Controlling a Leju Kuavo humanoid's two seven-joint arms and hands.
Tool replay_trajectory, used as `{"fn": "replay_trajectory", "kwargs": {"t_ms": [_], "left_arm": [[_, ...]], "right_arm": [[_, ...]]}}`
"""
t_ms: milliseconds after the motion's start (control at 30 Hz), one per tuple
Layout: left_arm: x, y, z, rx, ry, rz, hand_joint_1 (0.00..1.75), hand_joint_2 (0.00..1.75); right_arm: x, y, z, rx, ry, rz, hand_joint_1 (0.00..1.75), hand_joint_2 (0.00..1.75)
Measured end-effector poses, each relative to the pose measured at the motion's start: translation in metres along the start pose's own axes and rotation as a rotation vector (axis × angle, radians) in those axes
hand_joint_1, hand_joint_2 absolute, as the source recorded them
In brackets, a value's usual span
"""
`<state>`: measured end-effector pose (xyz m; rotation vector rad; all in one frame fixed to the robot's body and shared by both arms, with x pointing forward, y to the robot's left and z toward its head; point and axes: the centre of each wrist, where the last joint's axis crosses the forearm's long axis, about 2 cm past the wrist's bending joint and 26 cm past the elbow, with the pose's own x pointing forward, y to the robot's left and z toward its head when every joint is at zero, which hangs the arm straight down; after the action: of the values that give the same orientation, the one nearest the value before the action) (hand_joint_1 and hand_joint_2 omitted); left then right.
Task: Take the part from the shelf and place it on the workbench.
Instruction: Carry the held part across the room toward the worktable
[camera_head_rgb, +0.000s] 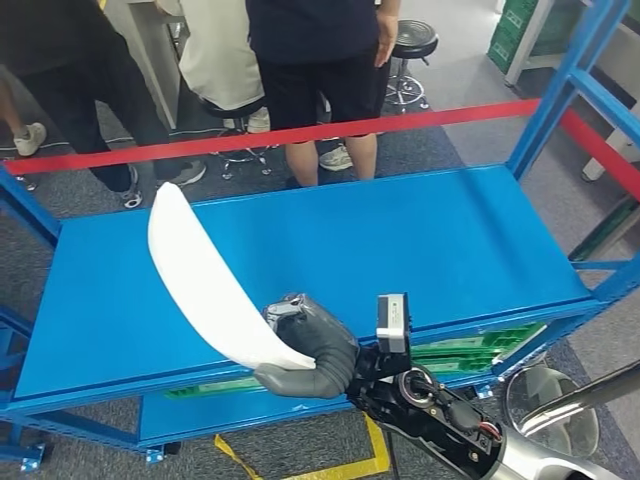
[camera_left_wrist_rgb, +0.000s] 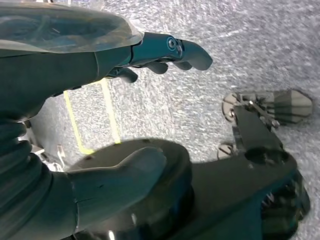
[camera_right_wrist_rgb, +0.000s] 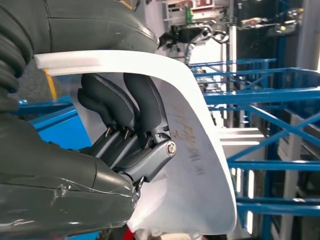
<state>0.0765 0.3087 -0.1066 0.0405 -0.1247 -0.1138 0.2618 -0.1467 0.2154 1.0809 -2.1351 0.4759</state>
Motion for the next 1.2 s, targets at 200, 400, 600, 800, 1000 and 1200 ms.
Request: {"fn": "replay_trajectory", "kwargs": {"t_ms": [200, 400, 600, 800, 1000, 1200], "left_arm": [[0.0, 0.0007, 0.0, 0.001, 0.001, 0.003, 0.0, 1.75], [-0.0002, 0.0004, 0.0, 0.0, -0.001, 0.006, 0.0, 1.75], [-0.0032, 0.0018, -0.0002, 0.005, 0.005, 0.01, 0.0, 1.75], [-0.0041, 0.0021, -0.0002, 0.006, 0.007, 0.014, 0.0, 1.75], [-0.003, 0.0021, -0.0001, 0.006, 0.004, 0.017, 0.0, 1.75], [-0.0025, 0.0027, -0.0001, 0.008, -0.002, 0.018, 0.0, 1.75]], "right_arm": [[-0.0015, 0.0001, 0.0018, -0.001, 0.005, -0.003, 1.75, 1.75], [-0.0022, -0.0006, 0.0017, 0.002, 0.006, -0.004, 1.75, 1.75], [-0.0023, -0.001, 0.0006, 0.007, 0.004, -0.005, 1.75, 1.75], [-0.003, -0.0001, 0.0009, 0.01, 0.006, -0.008, 1.75, 1.75], [-0.0025, -0.0007, -0.0012, 0.015, 0.001, -0.008, 1.75, 1.75], [-0.0032, -0.0002, -0.0001, 0.011, 0.003, -0.01, 1.75, 1.75]]}}
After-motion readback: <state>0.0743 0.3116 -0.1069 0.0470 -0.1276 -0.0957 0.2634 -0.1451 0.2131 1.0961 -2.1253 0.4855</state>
